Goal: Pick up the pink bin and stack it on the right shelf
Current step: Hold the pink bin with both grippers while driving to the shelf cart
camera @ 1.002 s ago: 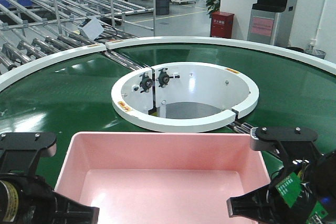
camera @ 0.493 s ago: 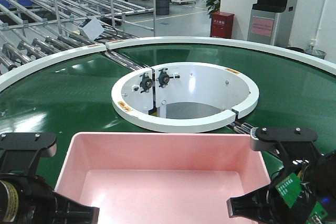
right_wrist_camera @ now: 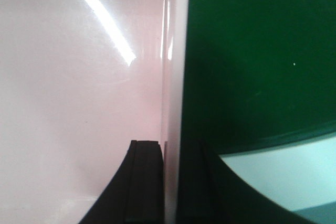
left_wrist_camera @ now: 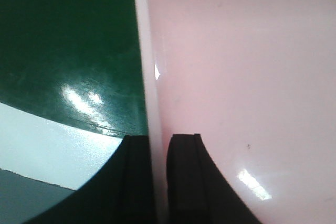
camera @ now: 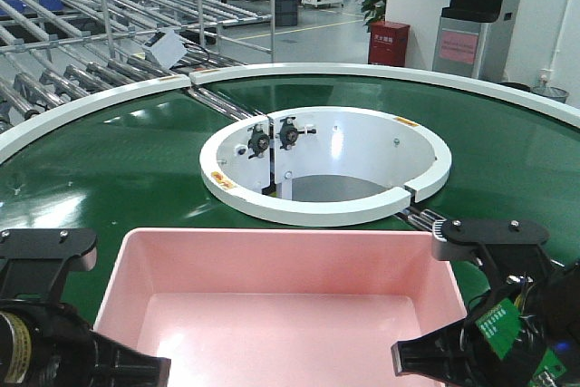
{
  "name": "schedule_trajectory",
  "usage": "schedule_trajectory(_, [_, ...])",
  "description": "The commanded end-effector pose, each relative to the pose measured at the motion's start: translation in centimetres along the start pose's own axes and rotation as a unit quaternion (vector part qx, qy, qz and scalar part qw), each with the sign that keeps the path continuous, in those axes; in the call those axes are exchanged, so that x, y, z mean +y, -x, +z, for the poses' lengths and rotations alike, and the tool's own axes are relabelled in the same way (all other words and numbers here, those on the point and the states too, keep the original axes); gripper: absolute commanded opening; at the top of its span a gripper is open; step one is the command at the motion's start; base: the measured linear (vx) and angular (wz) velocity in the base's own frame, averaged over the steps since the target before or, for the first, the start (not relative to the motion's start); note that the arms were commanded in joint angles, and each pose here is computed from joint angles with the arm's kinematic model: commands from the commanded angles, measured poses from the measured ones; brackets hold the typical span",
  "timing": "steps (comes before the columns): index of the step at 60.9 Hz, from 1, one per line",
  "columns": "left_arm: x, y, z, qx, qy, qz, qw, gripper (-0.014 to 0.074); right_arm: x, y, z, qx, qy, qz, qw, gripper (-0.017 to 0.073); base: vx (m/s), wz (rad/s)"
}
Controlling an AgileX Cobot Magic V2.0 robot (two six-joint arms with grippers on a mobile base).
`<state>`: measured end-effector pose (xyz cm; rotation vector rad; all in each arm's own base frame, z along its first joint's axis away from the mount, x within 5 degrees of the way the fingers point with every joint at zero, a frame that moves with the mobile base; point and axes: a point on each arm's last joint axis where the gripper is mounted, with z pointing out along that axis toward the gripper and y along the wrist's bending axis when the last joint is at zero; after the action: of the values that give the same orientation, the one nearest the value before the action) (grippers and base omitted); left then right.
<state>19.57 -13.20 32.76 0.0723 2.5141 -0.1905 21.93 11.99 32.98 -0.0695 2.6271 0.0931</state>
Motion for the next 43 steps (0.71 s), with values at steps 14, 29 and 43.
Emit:
schedule_trajectory(14, [-0.32, 1.15, -1.74, -0.056, -0.032, 0.001, 0.998, -0.0006, -0.29, 1.03, -1.66, -0.057, 0.007, -0.009, 0.998, -0.0009, -0.09, -0.19])
schedule_trajectory(29, [-0.32, 1.15, -1.74, -0.056, -0.032, 0.001, 0.998, -0.0006, -0.29, 1.03, -1.66, -0.057, 0.007, -0.009, 0.998, -0.0009, -0.12, -0.44])
schedule_trajectory(43, [-0.32, 1.15, -1.74, -0.056, -0.032, 0.001, 0.998, -0.0006, -0.29, 1.03, -1.66, -0.057, 0.007, -0.009, 0.998, -0.0009, -0.15, -0.49])
